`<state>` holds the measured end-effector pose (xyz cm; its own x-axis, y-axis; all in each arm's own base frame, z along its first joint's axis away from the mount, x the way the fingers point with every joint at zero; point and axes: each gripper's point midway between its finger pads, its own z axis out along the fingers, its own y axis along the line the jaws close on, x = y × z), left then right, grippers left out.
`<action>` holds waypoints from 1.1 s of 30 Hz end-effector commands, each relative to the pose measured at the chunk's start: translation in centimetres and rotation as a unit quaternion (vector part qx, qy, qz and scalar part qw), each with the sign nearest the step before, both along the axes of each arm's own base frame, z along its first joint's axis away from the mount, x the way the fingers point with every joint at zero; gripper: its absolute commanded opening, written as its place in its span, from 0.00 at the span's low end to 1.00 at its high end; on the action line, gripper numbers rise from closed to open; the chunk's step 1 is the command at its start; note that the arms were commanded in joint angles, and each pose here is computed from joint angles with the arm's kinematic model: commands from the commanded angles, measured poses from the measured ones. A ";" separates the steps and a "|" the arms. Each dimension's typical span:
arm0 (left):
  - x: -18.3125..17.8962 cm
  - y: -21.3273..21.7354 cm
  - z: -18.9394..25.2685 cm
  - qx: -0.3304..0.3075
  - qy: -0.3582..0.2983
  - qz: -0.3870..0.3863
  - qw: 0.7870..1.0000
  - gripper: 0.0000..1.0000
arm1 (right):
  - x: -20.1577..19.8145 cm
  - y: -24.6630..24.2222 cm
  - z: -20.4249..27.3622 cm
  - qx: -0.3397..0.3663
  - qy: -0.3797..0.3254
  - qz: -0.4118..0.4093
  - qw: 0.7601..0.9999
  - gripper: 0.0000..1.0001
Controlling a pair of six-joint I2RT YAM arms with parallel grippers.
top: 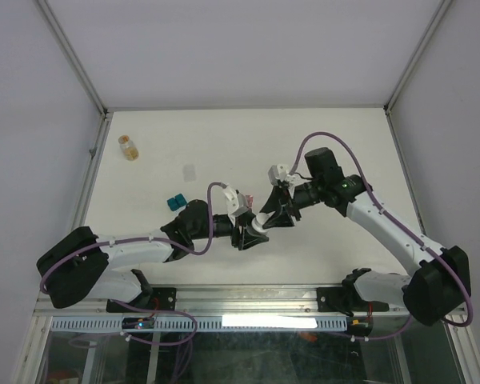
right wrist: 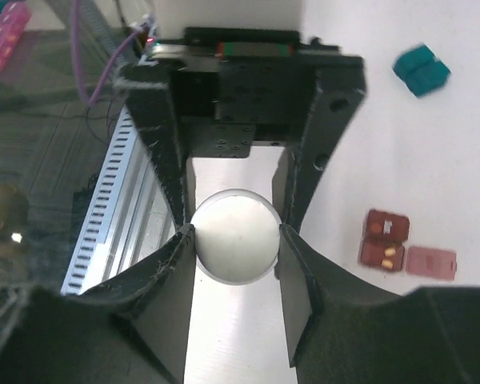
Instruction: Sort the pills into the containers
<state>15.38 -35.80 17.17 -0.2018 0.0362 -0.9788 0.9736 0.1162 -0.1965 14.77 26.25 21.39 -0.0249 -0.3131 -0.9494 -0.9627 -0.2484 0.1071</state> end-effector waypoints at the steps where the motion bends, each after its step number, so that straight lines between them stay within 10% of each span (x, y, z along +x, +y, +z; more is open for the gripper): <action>1: 6.0 1.0 7.2 -0.121 -0.028 0.194 0.973 0.00 | 3.7 1.6 -0.5 -0.034 0.079 -0.150 0.985 0.16; 6: 9.3 1.1 6.1 -0.083 -0.023 0.277 0.957 0.00 | 7.1 1.9 -1.5 -0.063 0.135 -0.265 0.953 0.12; 12: 7.6 0.6 3.5 -0.038 -0.044 0.213 0.975 0.00 | 4.6 1.9 5.1 0.024 0.123 -0.147 0.981 0.78; 15: 4.9 0.8 2.4 -0.021 -0.049 0.136 0.989 0.00 | 4.8 -0.2 8.5 0.063 0.066 -0.127 0.988 0.92; 26: -2.0 1.2 4.6 -0.046 -0.073 -0.076 0.993 0.00 | -0.8 -1.1 4.8 0.078 -0.126 0.073 0.986 0.99; 33: -2.3 0.7 5.0 -0.044 -0.070 -0.099 0.992 0.00 | -1.4 0.4 4.4 0.054 -0.092 0.096 0.990 0.84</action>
<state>13.85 -34.63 19.58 -0.1304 0.0241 -0.9912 0.9914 -0.0043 -0.1305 13.98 26.34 24.04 0.1311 -0.2454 -0.9605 -0.9207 -0.3895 -0.0261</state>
